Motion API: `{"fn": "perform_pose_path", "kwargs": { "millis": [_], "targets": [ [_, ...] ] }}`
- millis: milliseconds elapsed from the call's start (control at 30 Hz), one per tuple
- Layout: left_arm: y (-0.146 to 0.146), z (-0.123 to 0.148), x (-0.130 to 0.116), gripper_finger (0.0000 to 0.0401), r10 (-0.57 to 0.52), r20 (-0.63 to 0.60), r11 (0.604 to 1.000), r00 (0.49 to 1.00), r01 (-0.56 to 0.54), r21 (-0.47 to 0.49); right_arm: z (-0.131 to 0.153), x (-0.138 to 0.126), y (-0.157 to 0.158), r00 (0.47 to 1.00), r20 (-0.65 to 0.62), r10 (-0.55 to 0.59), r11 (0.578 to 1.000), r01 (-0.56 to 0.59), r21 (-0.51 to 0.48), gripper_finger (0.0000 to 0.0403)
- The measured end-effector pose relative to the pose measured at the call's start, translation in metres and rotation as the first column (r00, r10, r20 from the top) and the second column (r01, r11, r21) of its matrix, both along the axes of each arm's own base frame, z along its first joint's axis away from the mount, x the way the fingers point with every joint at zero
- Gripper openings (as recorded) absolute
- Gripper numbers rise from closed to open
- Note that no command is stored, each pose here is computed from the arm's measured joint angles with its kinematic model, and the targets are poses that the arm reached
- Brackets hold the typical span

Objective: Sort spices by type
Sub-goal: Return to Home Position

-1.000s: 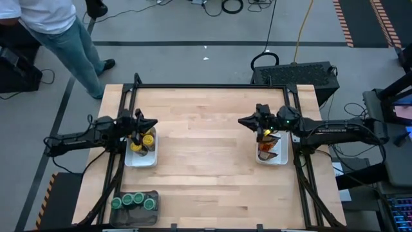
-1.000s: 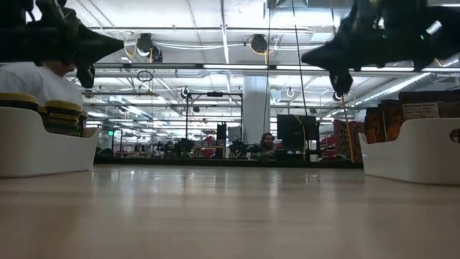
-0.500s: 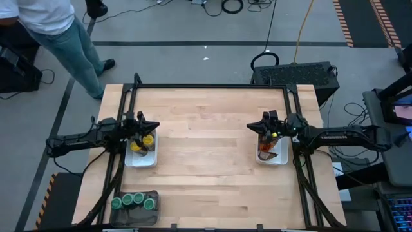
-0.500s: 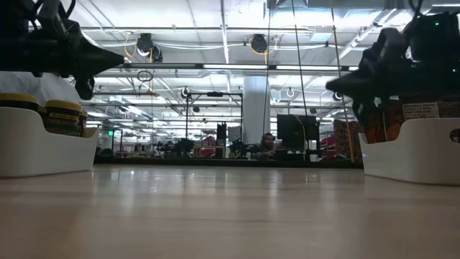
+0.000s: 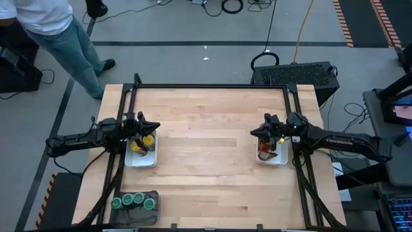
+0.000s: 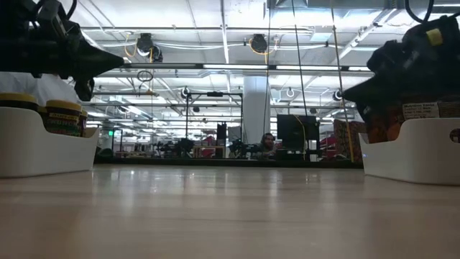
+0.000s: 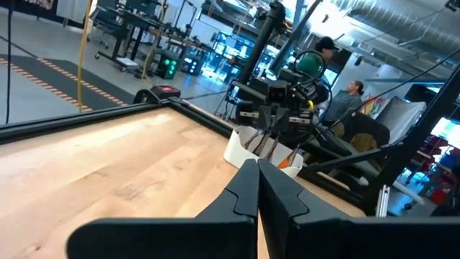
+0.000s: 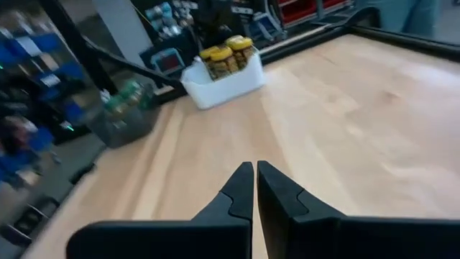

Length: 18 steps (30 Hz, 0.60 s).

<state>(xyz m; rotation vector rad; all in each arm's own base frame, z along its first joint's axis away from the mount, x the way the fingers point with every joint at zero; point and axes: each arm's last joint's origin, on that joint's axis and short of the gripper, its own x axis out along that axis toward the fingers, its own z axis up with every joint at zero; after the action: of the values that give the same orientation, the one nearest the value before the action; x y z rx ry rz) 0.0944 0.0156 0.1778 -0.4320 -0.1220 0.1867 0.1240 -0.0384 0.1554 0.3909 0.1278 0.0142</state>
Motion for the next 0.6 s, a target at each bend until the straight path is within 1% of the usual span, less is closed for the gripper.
{"fn": "perform_pose_path", "kwargs": {
  "millis": [167,333,600],
  "targets": [
    [0.0001,-0.0008,0.0,0.0006,0.002,-0.008,1.0,1.0,-0.002,-0.004,-0.0008,-0.0074,-0.0004,1.0,-0.018,-0.017,0.996,0.016,-0.083,0.0],
    [0.0002,-0.0008,0.0,0.0006,0.006,-0.009,1.0,1.0,-0.006,0.003,0.0053,-0.0099,0.0006,0.999,0.04,-0.008,0.984,0.015,-0.175,0.0],
    [0.0002,-0.0008,0.0,0.0006,0.006,-0.009,1.0,1.0,-0.006,0.003,0.007,-0.0105,0.0008,0.998,0.056,-0.008,0.976,0.02,-0.216,0.0]
  ]
}}
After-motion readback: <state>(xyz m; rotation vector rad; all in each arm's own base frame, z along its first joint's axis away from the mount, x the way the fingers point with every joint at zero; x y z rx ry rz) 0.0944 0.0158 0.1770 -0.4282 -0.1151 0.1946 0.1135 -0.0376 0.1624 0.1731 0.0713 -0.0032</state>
